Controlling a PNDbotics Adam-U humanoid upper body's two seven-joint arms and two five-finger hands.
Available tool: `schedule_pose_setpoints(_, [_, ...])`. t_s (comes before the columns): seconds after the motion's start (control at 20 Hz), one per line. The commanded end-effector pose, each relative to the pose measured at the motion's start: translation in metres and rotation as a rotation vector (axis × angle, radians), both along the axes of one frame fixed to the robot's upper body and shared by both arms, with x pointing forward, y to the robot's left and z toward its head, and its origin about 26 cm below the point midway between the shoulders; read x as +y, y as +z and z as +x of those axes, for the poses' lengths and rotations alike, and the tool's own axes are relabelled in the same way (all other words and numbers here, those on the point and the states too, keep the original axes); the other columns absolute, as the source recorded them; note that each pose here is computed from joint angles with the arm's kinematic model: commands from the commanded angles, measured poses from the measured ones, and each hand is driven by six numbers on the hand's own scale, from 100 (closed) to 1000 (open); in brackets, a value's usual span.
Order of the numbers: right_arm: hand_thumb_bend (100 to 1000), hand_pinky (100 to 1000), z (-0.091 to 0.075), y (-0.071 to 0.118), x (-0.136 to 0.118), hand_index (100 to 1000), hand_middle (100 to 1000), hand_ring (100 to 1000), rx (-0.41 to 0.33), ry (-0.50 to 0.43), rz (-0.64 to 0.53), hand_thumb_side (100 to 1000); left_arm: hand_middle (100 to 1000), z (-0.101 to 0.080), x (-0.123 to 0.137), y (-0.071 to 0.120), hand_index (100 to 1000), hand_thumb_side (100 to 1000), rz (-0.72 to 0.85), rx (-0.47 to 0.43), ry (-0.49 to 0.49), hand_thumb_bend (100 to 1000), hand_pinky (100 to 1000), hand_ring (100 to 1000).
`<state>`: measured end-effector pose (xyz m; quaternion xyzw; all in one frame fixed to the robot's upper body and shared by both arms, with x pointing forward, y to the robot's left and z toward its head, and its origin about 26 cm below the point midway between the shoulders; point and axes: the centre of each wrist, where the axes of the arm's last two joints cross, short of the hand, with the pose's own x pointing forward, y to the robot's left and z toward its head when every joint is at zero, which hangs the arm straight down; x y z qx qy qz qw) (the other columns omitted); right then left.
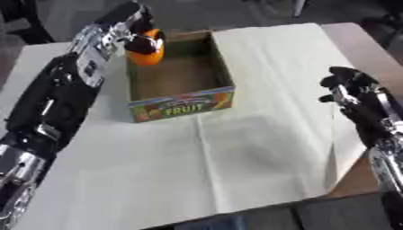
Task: Pick up objects on the table and place them in the box.
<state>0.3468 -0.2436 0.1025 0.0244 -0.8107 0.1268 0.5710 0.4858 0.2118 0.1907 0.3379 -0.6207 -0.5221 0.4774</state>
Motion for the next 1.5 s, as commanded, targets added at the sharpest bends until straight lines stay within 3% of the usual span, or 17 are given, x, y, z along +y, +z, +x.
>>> schedule_pose_setpoints(0.05, [100, 627, 0.002, 0.009, -0.001, 790, 636, 781, -0.029, 0.007, -0.002, 372, 382, 0.000, -0.003, 0.005, 557, 190, 0.025, -0.034, -0.021, 339, 461, 409])
schedule_pose_setpoints(0.2, [100, 627, 0.002, 0.010, -0.001, 790, 636, 781, -0.031, 0.006, 0.000, 371, 601, -0.003, -0.003, 0.002, 748, 161, 0.013, -0.042, -0.050, 703, 599, 600])
schedule_pose_setpoints(0.3, [100, 628, 0.002, 0.010, -0.001, 790, 637, 781, -0.032, 0.005, 0.002, 371, 713, -0.006, -0.001, 0.004, 811, 338, -0.015, -0.065, -0.074, 864, 670, 704])
schedule_pose_setpoints(0.35, [100, 628, 0.002, 0.010, -0.002, 790, 637, 781, -0.033, 0.003, 0.003, 371, 749, -0.007, 0.000, 0.007, 827, 385, -0.031, -0.085, -0.088, 893, 700, 744])
schedule_pose_setpoints(0.55, [100, 628, 0.001, 0.009, -0.004, 790, 638, 782, -0.032, -0.010, 0.005, 371, 791, -0.018, 0.010, 0.023, 845, 454, -0.127, -0.210, -0.133, 878, 736, 789])
schedule_pose_setpoints(0.7, [100, 629, 0.001, 0.009, -0.006, 790, 638, 782, -0.032, -0.018, 0.008, 371, 775, -0.027, 0.023, 0.038, 830, 467, -0.212, -0.315, -0.141, 774, 731, 774])
schedule_pose_setpoints(0.75, [100, 629, 0.000, 0.008, -0.006, 790, 638, 782, -0.031, -0.020, 0.008, 327, 775, -0.031, 0.027, 0.042, 830, 467, -0.235, -0.348, -0.145, 774, 731, 774])
schedule_pose_setpoints(0.8, [100, 629, 0.000, 0.008, -0.007, 790, 639, 782, -0.029, -0.023, 0.007, 372, 756, -0.035, 0.031, 0.045, 817, 468, -0.258, -0.380, -0.147, 704, 722, 761])
schedule_pose_setpoints(0.95, [100, 629, -0.001, 0.007, -0.008, 790, 640, 782, -0.028, -0.029, 0.010, 373, 696, -0.048, 0.046, 0.051, 790, 461, -0.328, -0.467, -0.152, 576, 693, 710])
schedule_pose_setpoints(1.0, [100, 629, -0.001, 0.007, -0.009, 791, 640, 782, -0.029, -0.030, 0.010, 373, 692, -0.053, 0.050, 0.050, 789, 464, -0.350, -0.488, -0.151, 555, 690, 706])
schedule_pose_setpoints(1.05, [100, 629, -0.001, 0.007, -0.009, 791, 640, 782, -0.029, -0.031, 0.010, 362, 685, -0.058, 0.053, 0.048, 787, 573, -0.371, -0.505, -0.151, 487, 686, 699])
schedule_pose_setpoints(1.1, [100, 629, -0.001, 0.007, -0.009, 790, 640, 782, -0.030, -0.032, 0.011, 373, 679, -0.063, 0.056, 0.045, 784, 470, -0.392, -0.520, -0.148, 525, 684, 695])
schedule_pose_setpoints(1.5, [100, 629, -0.001, 0.008, -0.013, 790, 640, 782, -0.036, -0.050, 0.014, 373, 611, -0.108, 0.072, 0.016, 731, 460, -0.617, -0.567, -0.015, 439, 638, 633])
